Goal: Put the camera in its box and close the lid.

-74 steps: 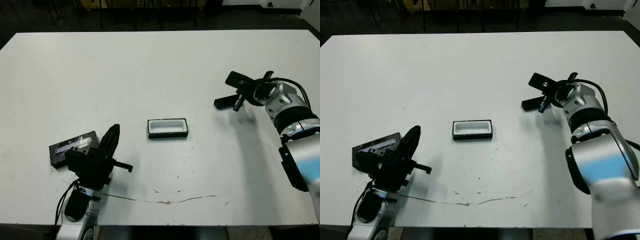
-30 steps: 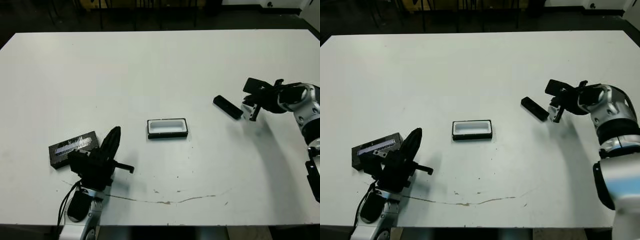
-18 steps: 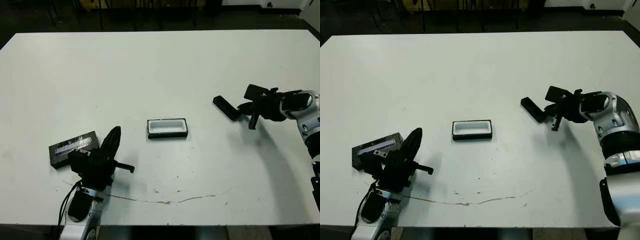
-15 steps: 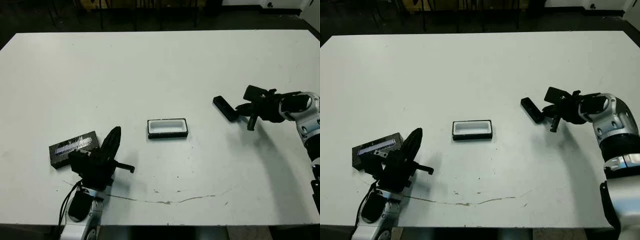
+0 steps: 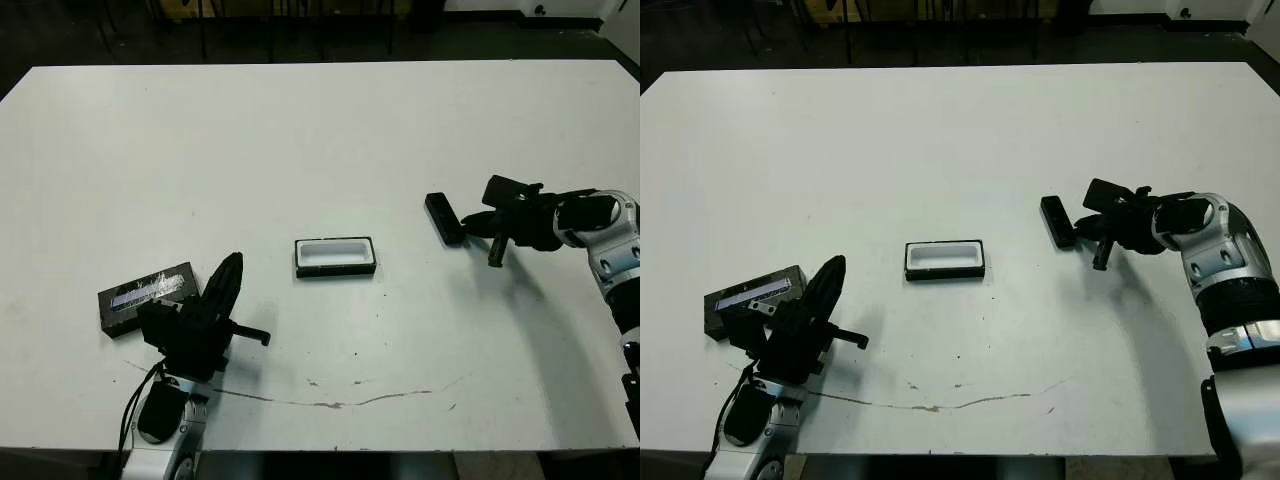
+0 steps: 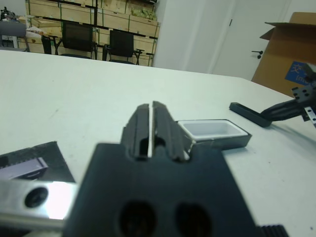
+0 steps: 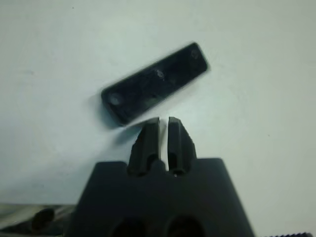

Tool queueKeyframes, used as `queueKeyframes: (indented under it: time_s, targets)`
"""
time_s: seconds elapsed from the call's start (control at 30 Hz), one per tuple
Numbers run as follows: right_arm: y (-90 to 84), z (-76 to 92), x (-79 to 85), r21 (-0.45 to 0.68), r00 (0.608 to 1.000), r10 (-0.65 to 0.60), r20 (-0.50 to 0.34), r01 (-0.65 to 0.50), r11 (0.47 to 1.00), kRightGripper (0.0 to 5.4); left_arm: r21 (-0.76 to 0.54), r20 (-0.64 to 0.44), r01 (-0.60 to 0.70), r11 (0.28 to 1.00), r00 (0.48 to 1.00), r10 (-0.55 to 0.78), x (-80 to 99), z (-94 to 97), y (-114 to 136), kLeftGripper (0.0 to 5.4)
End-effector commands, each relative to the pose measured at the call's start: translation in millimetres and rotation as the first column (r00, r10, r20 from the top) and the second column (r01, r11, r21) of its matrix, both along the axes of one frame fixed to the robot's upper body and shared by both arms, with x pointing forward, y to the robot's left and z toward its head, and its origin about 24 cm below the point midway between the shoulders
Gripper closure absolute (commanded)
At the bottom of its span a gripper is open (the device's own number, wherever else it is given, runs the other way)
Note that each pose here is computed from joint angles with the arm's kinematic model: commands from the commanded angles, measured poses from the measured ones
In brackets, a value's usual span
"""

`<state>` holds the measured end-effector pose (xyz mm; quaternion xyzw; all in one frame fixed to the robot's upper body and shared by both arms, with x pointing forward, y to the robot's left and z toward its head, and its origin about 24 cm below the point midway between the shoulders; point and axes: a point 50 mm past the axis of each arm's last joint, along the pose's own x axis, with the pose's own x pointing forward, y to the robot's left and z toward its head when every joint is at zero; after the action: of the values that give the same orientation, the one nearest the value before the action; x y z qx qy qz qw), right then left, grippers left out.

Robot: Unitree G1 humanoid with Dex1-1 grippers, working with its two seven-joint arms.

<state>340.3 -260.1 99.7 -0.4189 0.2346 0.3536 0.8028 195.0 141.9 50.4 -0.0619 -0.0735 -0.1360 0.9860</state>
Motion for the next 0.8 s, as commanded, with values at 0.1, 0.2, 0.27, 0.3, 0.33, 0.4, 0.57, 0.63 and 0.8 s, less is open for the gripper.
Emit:
queueKeyframes:
  time_s: [0.1, 0.2, 0.27, 0.3, 0.33, 0.4, 0.57, 0.63, 0.8]
  targets:
    - [-12.9, -2.2, -9.8, -0.042, 0.965, -0.193, 0.177, 0.204, 0.978, 5.38, 0.013, -0.034, -0.010, 1.000, 0.999, 0.010, -2.4, -6.4, 2, 5.40]
    - [-5.7, 5.6, -18.6, 0.029, 0.918, -0.304, 0.253, 0.307, 0.951, 5.38, 0.012, -0.036, -0.009, 1.000, 0.999, 0.010, -2.9, -6.2, 2, 5.40]
    - [4.0, 12.7, -27.9, 0.095, 0.902, -0.329, 0.280, 0.315, 0.944, 5.38, 0.015, -0.031, -0.009, 1.000, 0.999, 0.009, -3.2, -6.2, 3, 5.40]
    - [8.2, 15.5, -32.0, 0.128, 0.898, -0.334, 0.285, 0.310, 0.942, 5.38, 0.015, -0.030, -0.008, 1.000, 1.000, 0.009, -3.2, -6.3, 3, 5.40]
    - [12.9, 18.2, -36.7, 0.186, 0.895, -0.347, 0.281, 0.304, 0.934, 5.38, 0.011, -0.031, -0.005, 1.000, 1.000, 0.005, -3.1, -6.5, 3, 5.40]
    - [21.7, 23.1, -46.0, 0.303, 0.889, -0.372, 0.265, 0.290, 0.908, 5.38, 0.013, -0.028, -0.004, 1.000, 1.000, 0.005, -2.9, -6.6, 4, 5.40]
    - [43.1, 33.4, -70.8, 0.519, 0.869, -0.449, 0.206, 0.292, 0.803, 5.38, 0.015, -0.041, -0.012, 1.000, 0.999, 0.012, -3.7, -6.5, 5, 5.40]
    - [49.8, 35.2, -79.0, 0.573, 0.865, -0.471, 0.171, 0.301, 0.762, 5.38, 0.015, -0.040, -0.009, 1.000, 0.999, 0.010, -3.7, -6.5, 5, 5.40]
    - [62.1, 33.7, -92.2, 0.636, 0.851, -0.513, 0.110, 0.337, 0.694, 5.38, 0.018, -0.037, -0.006, 1.000, 0.999, 0.007, -3.8, -6.1, 5, 5.40]
